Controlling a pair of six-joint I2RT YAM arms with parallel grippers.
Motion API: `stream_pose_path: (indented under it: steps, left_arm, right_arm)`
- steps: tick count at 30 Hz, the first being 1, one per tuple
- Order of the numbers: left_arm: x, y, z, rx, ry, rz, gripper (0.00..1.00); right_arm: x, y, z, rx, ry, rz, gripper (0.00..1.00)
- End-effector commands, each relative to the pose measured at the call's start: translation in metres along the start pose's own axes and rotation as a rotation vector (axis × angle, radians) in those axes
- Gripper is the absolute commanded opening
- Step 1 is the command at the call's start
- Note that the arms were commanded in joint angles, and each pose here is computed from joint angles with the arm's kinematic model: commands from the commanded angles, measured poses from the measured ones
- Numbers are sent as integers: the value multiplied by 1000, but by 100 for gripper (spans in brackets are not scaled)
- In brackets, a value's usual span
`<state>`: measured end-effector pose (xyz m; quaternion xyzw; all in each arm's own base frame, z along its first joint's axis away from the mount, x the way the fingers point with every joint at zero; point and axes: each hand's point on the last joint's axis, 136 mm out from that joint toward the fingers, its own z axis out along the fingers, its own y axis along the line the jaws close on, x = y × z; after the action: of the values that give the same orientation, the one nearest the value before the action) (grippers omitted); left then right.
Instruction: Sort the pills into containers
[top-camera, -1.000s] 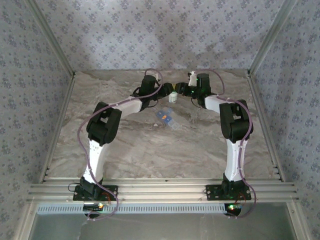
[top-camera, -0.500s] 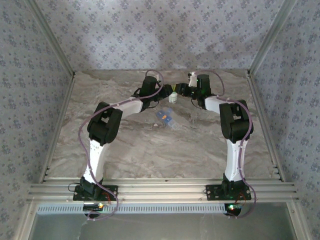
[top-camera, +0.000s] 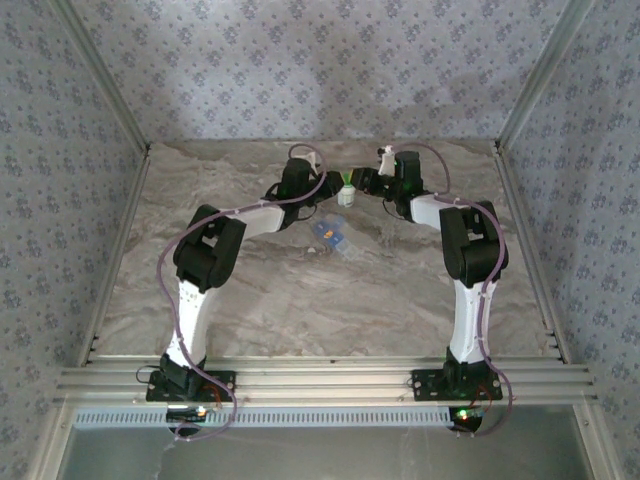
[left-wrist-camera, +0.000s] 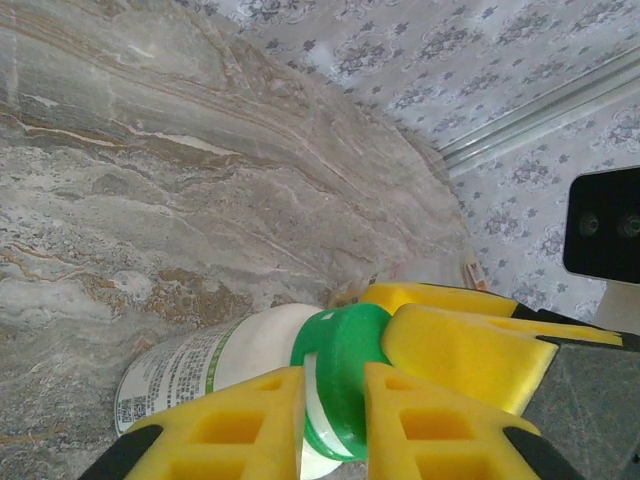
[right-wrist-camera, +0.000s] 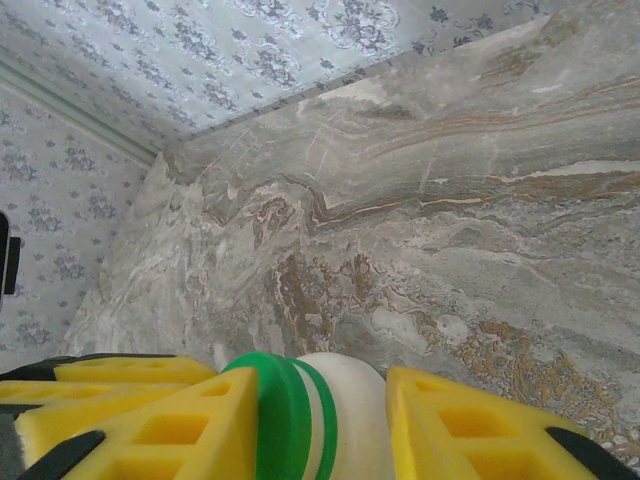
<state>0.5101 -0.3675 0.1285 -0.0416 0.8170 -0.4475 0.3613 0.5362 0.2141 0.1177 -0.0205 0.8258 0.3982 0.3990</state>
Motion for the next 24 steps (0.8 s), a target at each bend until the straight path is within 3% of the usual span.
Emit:
stream_pose_path:
  steps: [1,8,16,20,24]
  left_arm:
    - [48,64,1,-233,195,-18,21]
    - [-7,17,8,-184,131,59,22]
    - [-65,-35,-7,-129,37,123,25]
    - [-97,-72,-29,-98,-26,173,29]
    - [-108,-75,-67,-158,-63,208,31]
  right_arm:
    - [61,-51,-5,203,169,190,38]
    - [7,-30,-4,178,50,204,39]
    - [-52,12,-9,106,-21,138,40]
    - [-71,38,-21,83,-38,49,43]
    - [-63,50,-46,158,-6,-20,42]
